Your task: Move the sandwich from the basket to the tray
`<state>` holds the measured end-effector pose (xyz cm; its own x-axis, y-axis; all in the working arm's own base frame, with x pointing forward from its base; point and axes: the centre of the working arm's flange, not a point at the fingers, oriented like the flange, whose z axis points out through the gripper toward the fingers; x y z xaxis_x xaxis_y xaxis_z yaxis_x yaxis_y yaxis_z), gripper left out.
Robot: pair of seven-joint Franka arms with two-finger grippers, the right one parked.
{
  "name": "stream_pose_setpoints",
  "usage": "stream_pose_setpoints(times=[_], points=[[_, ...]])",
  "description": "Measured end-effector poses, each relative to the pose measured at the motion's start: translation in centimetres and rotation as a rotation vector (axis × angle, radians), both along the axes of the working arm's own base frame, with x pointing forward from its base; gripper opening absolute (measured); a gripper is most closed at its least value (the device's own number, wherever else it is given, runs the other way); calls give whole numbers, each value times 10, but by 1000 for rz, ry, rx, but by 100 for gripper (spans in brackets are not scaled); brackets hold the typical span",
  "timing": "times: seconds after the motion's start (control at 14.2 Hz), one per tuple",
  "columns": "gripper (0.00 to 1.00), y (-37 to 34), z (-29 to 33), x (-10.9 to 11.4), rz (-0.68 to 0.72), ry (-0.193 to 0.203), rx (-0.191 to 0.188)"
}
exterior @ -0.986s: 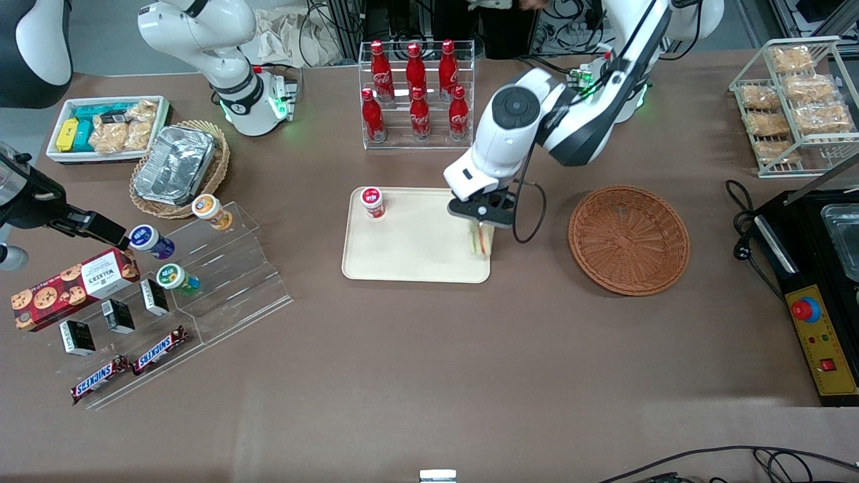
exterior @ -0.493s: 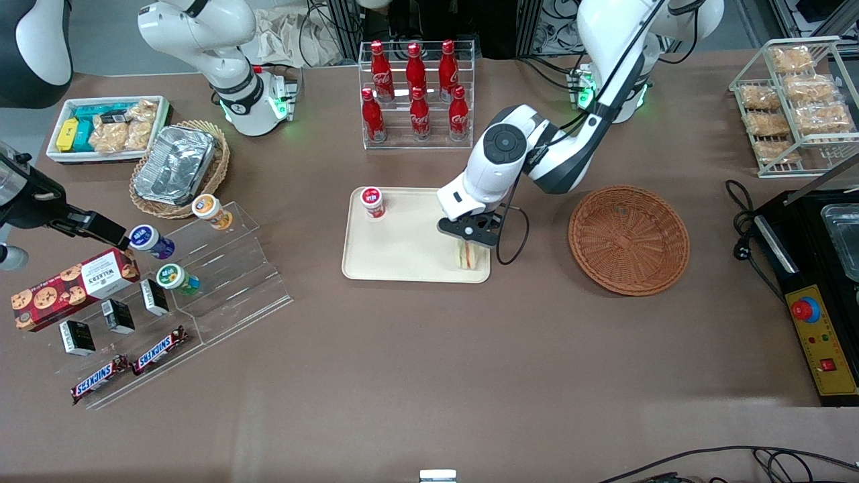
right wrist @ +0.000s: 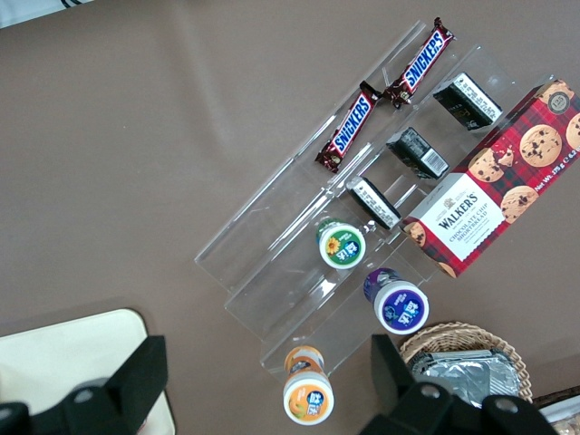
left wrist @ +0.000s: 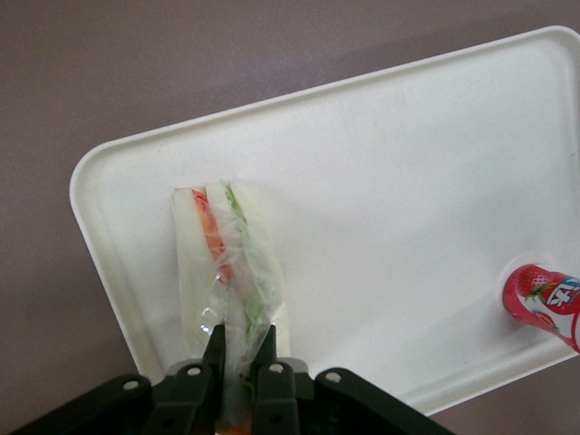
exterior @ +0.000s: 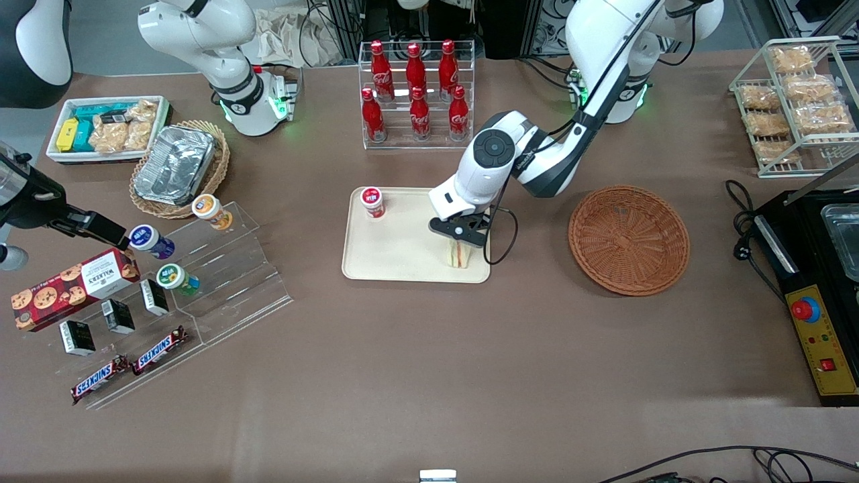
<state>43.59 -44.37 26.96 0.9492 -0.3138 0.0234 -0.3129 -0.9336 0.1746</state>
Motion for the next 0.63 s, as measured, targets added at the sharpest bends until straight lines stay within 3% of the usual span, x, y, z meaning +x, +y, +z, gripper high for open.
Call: stream_pose_setpoints(times=[0.07,0.42,0.63], points=[[22,0,0,1,8,1,-1],[70,10,23,16,127,6,6],[98,33,58,30,142,19,67]])
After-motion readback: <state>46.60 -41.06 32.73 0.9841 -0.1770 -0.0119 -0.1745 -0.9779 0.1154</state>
